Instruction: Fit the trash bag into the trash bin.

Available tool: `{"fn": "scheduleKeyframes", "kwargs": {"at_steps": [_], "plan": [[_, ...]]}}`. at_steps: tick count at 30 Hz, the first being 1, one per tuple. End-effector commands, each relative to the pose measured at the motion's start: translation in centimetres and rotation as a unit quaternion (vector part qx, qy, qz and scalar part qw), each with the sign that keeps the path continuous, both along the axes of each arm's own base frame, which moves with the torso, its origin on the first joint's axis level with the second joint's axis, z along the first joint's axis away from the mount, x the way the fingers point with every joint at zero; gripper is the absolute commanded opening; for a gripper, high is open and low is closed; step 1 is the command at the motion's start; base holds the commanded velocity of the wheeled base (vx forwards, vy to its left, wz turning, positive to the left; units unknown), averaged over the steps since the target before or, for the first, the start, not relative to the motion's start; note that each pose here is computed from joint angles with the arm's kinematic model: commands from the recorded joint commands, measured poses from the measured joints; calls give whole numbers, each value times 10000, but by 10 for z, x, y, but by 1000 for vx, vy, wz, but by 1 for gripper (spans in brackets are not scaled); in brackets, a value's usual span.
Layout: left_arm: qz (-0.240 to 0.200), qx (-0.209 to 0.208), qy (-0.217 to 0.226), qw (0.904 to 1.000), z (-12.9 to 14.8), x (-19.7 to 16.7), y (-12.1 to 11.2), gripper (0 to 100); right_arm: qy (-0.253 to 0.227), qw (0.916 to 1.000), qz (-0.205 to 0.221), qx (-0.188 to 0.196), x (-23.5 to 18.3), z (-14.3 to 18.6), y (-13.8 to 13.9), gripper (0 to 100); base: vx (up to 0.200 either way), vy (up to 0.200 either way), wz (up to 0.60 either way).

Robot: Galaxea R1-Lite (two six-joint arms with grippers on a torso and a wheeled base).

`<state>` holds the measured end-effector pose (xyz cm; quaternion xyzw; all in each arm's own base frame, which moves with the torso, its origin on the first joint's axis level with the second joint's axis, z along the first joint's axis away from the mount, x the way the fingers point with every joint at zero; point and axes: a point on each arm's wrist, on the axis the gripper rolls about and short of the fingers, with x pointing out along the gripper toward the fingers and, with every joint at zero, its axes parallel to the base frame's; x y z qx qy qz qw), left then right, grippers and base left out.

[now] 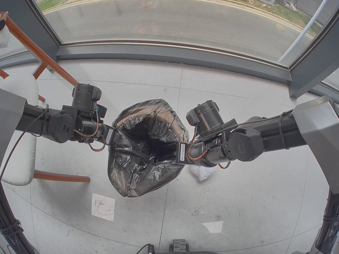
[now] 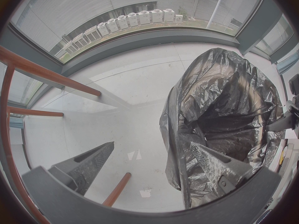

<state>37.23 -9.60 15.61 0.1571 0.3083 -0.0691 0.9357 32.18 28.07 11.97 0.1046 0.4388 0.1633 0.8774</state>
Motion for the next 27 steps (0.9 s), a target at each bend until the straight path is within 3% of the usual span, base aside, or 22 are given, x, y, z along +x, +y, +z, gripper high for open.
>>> {"fn": "scheduleKeyframes", "kwargs": {"at_steps": [1, 12, 13, 27], "plan": [[6, 4, 20, 10000, -1, -1, 0, 100, -35, 10000, 1, 13, -2, 7, -3, 0, 0, 0, 0], [10, 8, 12, 10000, -1, -1, 1, 100, 199, 9990, -114, -378, 5, -28, -3, 0, 0, 0, 0], [3, 4, 14, 10000, -1, -1, 1, 100, 167, 9989, -165, -414, 6, -31, -3, 100, 0, 0, 0], [2, -45, -188, 9998, 1, 2, 0, 100, -240, 9996, -174, -31, -5, 11, -6, 100, 0, 0, 0]]}}
